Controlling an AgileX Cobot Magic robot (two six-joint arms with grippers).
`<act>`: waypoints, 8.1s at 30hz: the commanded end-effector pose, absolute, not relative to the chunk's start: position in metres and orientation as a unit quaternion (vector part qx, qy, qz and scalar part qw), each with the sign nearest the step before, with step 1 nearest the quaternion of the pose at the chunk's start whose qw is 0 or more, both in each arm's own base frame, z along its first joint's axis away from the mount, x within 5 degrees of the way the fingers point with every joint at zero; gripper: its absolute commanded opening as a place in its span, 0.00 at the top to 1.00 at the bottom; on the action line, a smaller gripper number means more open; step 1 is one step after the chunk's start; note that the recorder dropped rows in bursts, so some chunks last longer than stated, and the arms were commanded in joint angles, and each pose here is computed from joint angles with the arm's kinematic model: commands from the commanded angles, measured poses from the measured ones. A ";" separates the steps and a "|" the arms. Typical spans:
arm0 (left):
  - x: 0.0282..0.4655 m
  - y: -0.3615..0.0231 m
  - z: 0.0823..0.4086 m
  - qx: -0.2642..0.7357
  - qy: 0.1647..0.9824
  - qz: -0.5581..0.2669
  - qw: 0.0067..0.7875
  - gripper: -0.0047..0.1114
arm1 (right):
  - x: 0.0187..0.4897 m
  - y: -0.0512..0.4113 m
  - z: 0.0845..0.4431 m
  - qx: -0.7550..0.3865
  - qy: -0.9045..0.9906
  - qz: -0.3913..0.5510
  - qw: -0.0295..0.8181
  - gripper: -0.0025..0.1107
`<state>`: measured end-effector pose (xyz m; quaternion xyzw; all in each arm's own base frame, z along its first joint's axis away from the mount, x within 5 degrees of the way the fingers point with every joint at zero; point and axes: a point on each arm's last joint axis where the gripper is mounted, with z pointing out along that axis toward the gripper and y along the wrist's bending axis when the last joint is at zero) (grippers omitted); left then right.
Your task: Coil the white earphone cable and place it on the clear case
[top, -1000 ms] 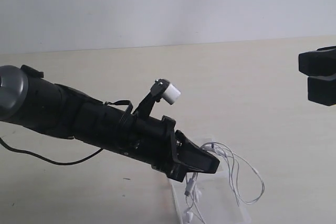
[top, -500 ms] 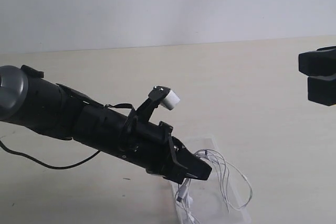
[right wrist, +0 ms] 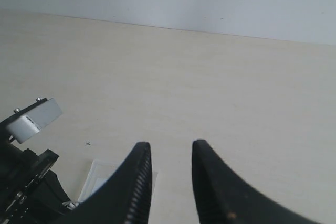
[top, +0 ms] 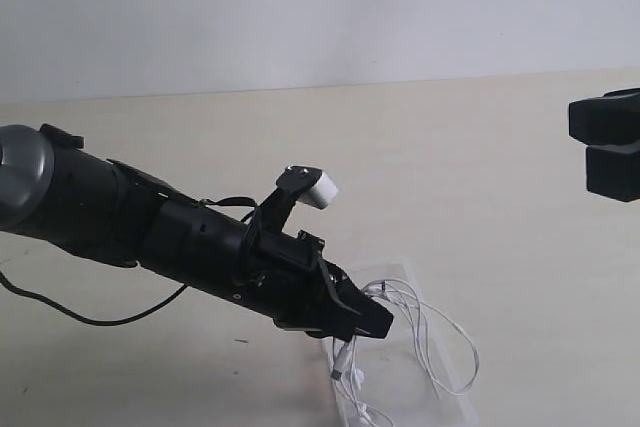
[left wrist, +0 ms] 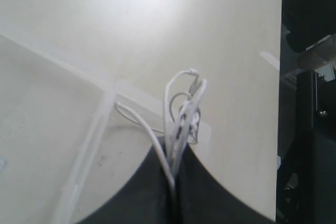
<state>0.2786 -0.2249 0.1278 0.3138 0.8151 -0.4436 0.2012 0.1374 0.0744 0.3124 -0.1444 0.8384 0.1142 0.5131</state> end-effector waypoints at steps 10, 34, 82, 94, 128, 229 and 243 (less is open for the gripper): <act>0.277 -0.226 0.128 0.297 0.824 -0.447 0.181 0.96 | 0.138 0.074 0.311 -0.143 0.838 0.115 0.514 0.74; 0.283 -0.221 0.121 0.238 0.866 -0.405 0.170 0.96 | 0.138 0.075 0.312 -0.144 0.835 0.118 0.518 0.74; 0.271 -0.240 0.143 0.183 0.881 -0.408 0.155 0.96 | 0.138 0.075 0.311 -0.141 0.838 0.120 0.514 0.74; 0.266 -0.235 0.136 0.195 0.885 -0.391 0.161 0.96 | 0.138 0.075 0.311 -0.141 0.838 0.119 0.513 0.74; 0.264 -0.202 0.265 0.475 0.870 -0.120 0.051 0.96 | 0.138 0.075 0.311 -0.141 0.838 0.120 0.514 0.74; 0.267 -0.348 0.163 0.579 0.805 -0.103 0.075 0.96 | 0.147 0.041 0.318 0.074 0.823 0.037 0.561 0.74; 0.271 -0.349 0.191 0.584 0.800 -0.099 0.096 0.96 | 0.147 0.041 0.319 0.073 0.823 0.040 0.562 0.74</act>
